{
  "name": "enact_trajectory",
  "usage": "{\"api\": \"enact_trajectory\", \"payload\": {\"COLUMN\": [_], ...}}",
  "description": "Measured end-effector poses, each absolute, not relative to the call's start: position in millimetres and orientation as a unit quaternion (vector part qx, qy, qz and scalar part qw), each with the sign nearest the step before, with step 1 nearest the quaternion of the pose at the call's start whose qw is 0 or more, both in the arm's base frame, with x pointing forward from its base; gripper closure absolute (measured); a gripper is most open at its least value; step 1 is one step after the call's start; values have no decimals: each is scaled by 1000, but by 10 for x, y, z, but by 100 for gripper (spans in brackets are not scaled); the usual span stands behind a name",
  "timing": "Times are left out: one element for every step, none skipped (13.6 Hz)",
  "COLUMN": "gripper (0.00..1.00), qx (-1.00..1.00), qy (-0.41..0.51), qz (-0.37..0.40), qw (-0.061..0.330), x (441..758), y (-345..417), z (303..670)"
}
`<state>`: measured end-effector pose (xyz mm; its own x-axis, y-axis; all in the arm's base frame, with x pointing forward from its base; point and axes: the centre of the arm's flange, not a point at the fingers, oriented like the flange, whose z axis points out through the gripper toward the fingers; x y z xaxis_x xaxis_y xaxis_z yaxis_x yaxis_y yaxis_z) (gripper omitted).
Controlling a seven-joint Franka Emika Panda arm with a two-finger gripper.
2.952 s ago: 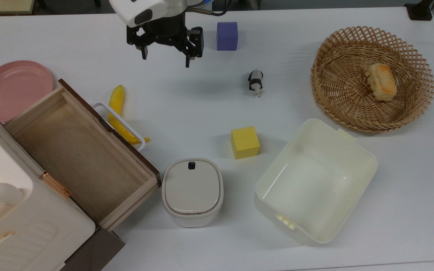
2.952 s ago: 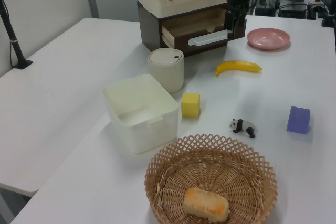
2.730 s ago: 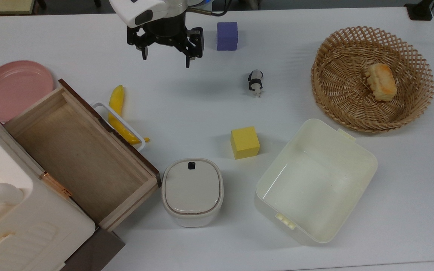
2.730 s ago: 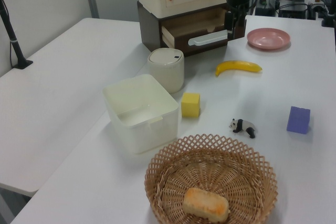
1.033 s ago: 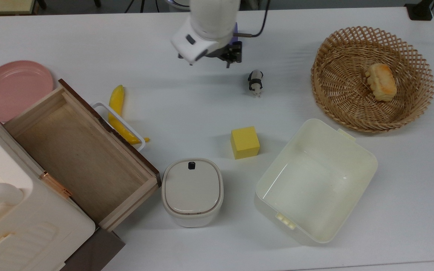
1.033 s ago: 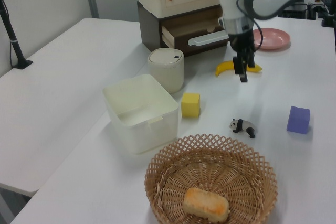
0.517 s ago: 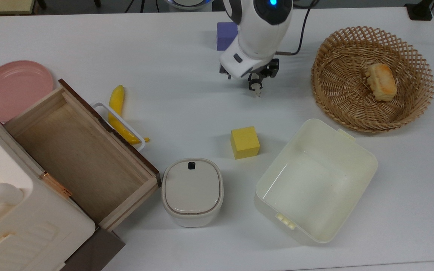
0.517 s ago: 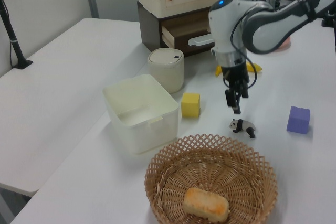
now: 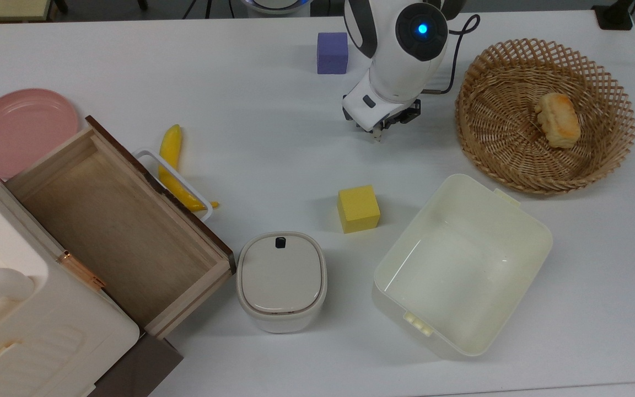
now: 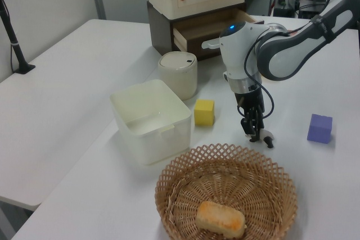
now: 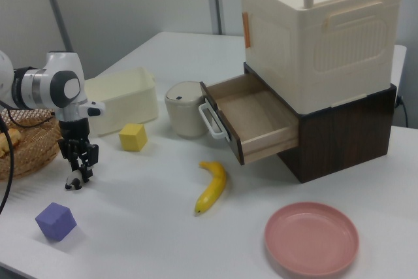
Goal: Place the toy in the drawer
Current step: 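Close the gripper on the panda toy and lift it, then carry the panda toy over the open wooden drawer and lower it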
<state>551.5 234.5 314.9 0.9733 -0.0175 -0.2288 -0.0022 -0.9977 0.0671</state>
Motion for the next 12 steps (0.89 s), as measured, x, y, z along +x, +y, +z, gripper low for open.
{"api": "enact_trajectory", "payload": {"gripper": [43, 48, 59, 60, 60, 60, 60, 60, 60, 60, 60, 60], "qx": [993, 993, 993, 993, 993, 993, 993, 993, 994, 995, 997, 998], "qy": [-5, -5, -5, -4, 1, 6, 13, 16, 15, 9, -4, -22], "qz": [-115, -115, -114, -112, -112, -112, -111, -110, -105, -95, -77, -50], "qw": [33, 33, 33, 32, 31, 31, 31, 30, 29, 26, 22, 16], "x": [5516, 5518, 5522, 5525, 5527, 5530, 5544, 5569, 5619, 5721, 5844, 5986], "y": [2344, 2345, 2345, 2347, 2344, 2333, 2285, 2220, 2111, 1890, 1624, 1326], "z": [3151, 3152, 3163, 3186, 3189, 3203, 3271, 3365, 3511, 3788, 4090, 4391]}}
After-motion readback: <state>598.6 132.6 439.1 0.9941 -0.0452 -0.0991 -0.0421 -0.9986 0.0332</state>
